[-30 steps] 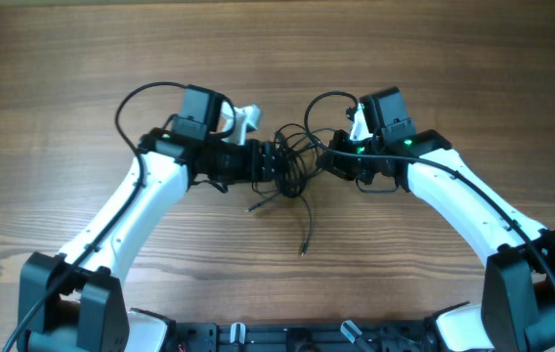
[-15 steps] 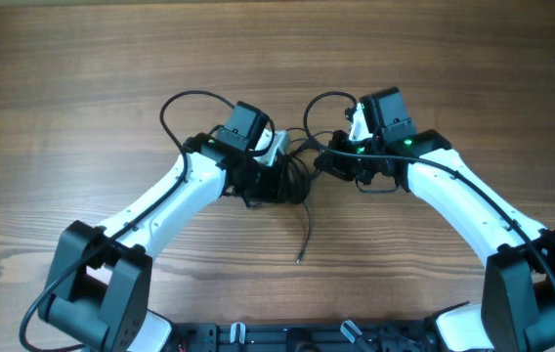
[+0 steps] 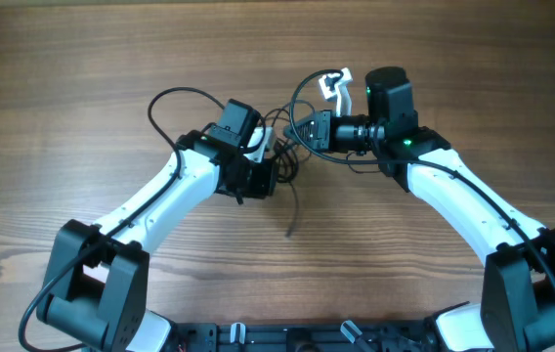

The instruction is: Untangle cables

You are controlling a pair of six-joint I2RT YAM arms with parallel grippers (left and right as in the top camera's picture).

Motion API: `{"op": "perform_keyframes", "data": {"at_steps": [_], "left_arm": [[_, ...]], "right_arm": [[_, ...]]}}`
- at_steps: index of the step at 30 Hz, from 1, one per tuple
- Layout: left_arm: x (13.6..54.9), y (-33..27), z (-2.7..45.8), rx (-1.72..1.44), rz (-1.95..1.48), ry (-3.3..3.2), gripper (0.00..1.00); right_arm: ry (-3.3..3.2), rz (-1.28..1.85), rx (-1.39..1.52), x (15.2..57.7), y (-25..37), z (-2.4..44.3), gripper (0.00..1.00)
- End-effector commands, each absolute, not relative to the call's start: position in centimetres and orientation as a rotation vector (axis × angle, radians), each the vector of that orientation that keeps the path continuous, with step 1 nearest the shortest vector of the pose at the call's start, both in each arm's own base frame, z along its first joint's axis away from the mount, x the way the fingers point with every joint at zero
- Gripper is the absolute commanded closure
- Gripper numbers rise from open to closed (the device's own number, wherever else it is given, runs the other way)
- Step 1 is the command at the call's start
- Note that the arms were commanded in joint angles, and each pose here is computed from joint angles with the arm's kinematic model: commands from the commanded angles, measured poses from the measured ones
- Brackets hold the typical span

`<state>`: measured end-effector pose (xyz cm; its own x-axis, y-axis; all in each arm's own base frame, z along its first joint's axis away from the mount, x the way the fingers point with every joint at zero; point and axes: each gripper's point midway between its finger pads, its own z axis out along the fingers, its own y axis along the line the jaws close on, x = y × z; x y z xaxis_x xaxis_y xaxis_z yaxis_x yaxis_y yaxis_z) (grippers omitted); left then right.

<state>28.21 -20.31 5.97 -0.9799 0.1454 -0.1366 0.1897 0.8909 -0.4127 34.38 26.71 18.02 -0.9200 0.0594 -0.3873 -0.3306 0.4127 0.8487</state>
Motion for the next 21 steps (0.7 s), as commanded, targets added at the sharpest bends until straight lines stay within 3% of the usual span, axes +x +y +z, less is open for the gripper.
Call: {"op": "perform_keyframes", "data": {"at_steps": [1, 7, 21], "left_arm": [[28.4, -19.6, 5.7, 0.235, -0.640, 2.970, 0.96], [28.4, -19.5, 5.7, 0.233, -0.634, 2.969, 0.96], [29.6, -18.5, 5.5, 0.088, -0.572, 2.960, 0.96]], "right_arm": [[2.327, 1.566, -0.262, 33.7, 27.1, 18.0, 0.96], [2.401, 1.477, -0.297, 32.9, 26.4, 16.0, 0.96], [2.369, 1.542, -0.382, 32.0, 26.8, 16.6, 0.96]]}}
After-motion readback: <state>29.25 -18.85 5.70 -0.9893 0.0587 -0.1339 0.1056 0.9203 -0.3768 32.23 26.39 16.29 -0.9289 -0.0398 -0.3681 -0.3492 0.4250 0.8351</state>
